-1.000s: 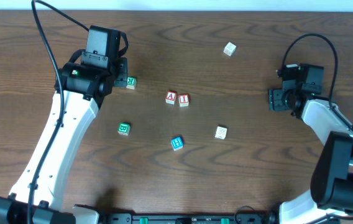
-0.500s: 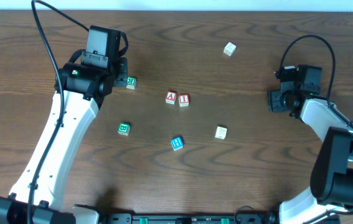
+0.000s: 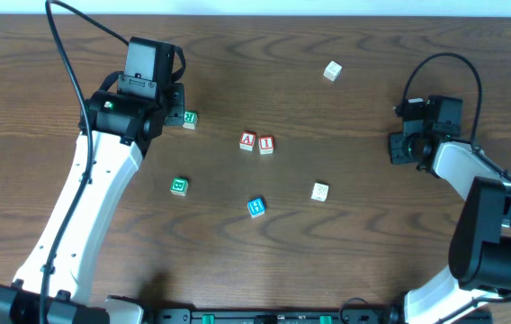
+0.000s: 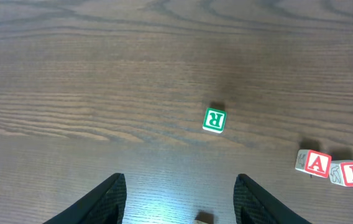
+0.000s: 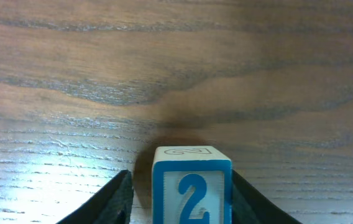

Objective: Spell out Ai2
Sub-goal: 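Lower the right gripper and grasp the blue '2' block, then carry the '2' block left toward the 'I' block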

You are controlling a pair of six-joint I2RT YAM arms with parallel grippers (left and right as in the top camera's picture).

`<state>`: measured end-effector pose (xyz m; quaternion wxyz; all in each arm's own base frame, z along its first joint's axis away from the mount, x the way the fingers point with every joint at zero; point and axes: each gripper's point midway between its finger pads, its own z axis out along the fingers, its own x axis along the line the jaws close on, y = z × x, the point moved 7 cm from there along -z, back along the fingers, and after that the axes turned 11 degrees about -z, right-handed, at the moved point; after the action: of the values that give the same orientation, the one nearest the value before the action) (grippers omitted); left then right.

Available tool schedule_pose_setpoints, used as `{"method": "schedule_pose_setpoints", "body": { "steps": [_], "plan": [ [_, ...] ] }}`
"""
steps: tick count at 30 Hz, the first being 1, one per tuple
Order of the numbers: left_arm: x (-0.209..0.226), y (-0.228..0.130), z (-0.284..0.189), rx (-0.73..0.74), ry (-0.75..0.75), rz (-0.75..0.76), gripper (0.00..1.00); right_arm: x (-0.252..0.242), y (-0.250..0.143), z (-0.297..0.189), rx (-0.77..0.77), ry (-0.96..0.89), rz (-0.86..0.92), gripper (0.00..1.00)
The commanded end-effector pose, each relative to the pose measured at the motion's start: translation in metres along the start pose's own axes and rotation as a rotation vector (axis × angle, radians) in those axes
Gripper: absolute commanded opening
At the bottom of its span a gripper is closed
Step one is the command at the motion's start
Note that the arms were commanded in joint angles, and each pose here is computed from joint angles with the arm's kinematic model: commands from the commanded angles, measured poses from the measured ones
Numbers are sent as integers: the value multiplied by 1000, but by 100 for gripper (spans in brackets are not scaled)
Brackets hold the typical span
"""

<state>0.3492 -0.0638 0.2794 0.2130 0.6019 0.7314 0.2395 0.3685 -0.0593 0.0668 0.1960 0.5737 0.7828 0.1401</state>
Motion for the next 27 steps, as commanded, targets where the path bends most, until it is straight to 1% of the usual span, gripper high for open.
{"method": "schedule_pose_setpoints", "body": {
  "steps": [1, 2, 3, 4, 5, 7, 11, 14, 16, 20, 23, 27],
  "plan": [
    [1, -1, 3, 10, 1, -7, 57, -3, 5, 0, -17, 6, 1, 39],
    [1, -1, 3, 10, 1, -7, 57, -3, 5, 0, -18, 6, 1, 38],
    [1, -1, 3, 10, 1, -7, 57, -3, 5, 0, -17, 6, 1, 32],
    [1, -1, 3, 10, 1, -6, 56, -3, 5, 0, -18, 6, 2, 21],
    [1, -1, 3, 10, 1, -6, 57, -3, 5, 0, -17, 6, 2, 14],
    [1, -1, 3, 10, 1, -7, 56, -3, 5, 0, -18, 6, 2, 11],
    [1, -1, 3, 10, 2, -6, 56, 0, 7, -1, -22, 9, 7, 9],
    [1, -1, 3, 10, 2, -6, 56, 7, 18, -5, -42, 42, -5, 7],
    [1, -1, 2, 10, 2, -6, 56, 14, 29, -10, -63, 68, -21, 6],
    [2, -1, 2, 11, 5, -8, 50, 29, 59, -21, -99, 89, -29, 1],
    [4, -2, 0, 15, 8, -8, 45, 50, 83, -30, -127, 116, -48, 1],
    [12, -2, -7, 13, 18, -22, 43, 87, 109, -43, -157, 167, -30, 1]
  ]
}}
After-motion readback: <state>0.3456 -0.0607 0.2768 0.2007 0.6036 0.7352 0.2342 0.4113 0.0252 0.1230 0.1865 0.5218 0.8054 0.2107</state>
